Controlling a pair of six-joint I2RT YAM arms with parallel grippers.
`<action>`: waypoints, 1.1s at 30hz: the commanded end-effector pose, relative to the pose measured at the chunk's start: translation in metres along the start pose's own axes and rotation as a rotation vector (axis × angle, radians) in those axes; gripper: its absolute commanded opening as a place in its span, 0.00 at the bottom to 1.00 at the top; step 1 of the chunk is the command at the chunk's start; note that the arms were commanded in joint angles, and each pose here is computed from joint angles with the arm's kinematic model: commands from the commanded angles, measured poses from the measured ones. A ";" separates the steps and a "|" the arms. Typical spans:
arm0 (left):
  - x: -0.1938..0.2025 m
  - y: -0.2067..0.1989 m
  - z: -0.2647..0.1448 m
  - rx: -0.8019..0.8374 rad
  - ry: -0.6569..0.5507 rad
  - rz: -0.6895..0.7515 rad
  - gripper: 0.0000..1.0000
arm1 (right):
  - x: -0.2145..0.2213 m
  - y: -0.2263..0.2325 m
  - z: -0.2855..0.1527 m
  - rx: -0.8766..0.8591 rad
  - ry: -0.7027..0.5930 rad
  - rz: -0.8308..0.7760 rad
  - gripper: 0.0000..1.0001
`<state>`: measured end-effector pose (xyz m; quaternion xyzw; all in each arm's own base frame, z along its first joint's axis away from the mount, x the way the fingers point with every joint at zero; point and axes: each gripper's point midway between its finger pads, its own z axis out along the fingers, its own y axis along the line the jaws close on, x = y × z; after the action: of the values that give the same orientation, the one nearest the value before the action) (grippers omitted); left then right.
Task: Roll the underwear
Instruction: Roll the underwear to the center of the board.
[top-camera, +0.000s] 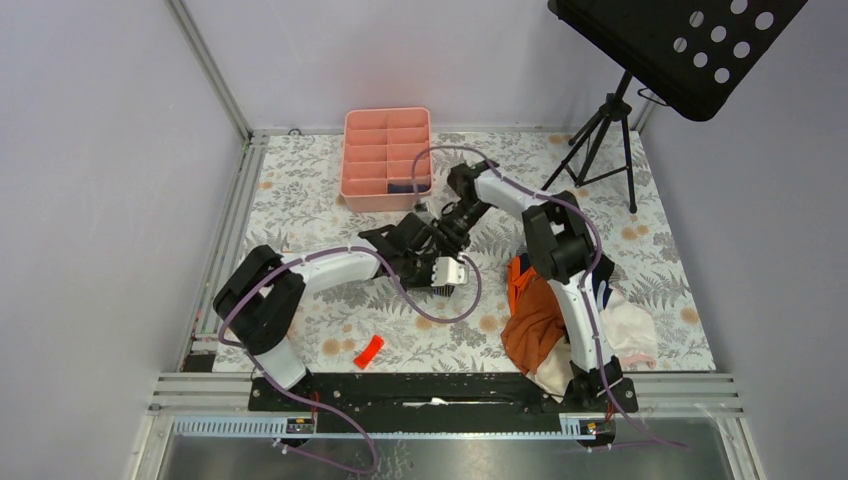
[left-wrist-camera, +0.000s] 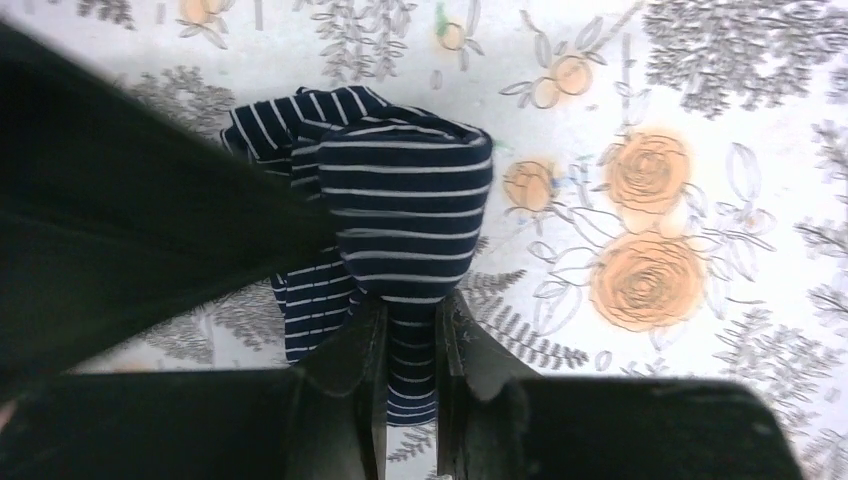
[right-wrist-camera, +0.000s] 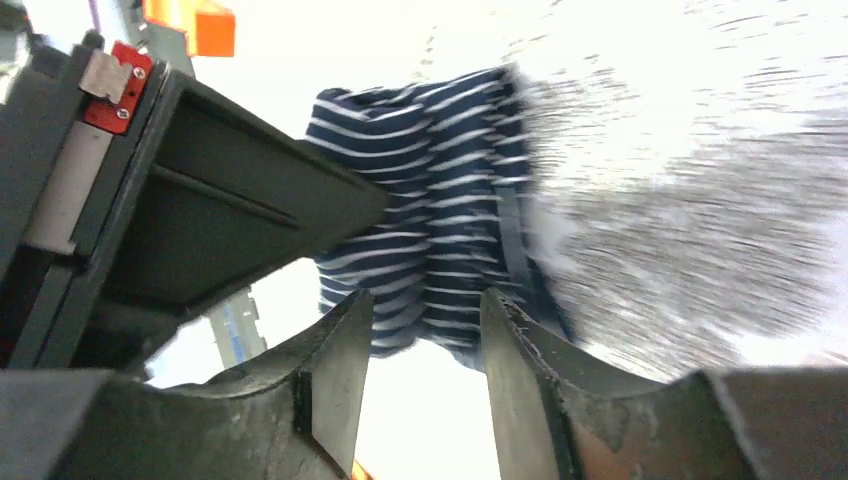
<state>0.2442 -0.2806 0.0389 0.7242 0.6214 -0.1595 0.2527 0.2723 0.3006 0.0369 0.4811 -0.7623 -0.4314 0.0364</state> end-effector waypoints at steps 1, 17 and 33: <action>0.007 -0.048 -0.003 0.200 0.034 -0.077 0.00 | -0.058 -0.023 -0.097 0.264 -0.174 -0.181 0.53; -0.019 -0.088 0.006 0.642 0.060 -0.502 0.01 | -0.162 0.068 -0.352 1.023 -0.731 -0.449 0.55; -0.001 -0.044 0.049 0.804 0.027 -0.938 0.04 | 0.041 0.166 -0.164 0.758 -0.467 -0.753 0.63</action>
<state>0.2001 -0.3124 0.0363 0.3849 0.7552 -0.5122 -0.1384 0.2751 0.1910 0.3095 0.4999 -0.6383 -0.1783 -0.5575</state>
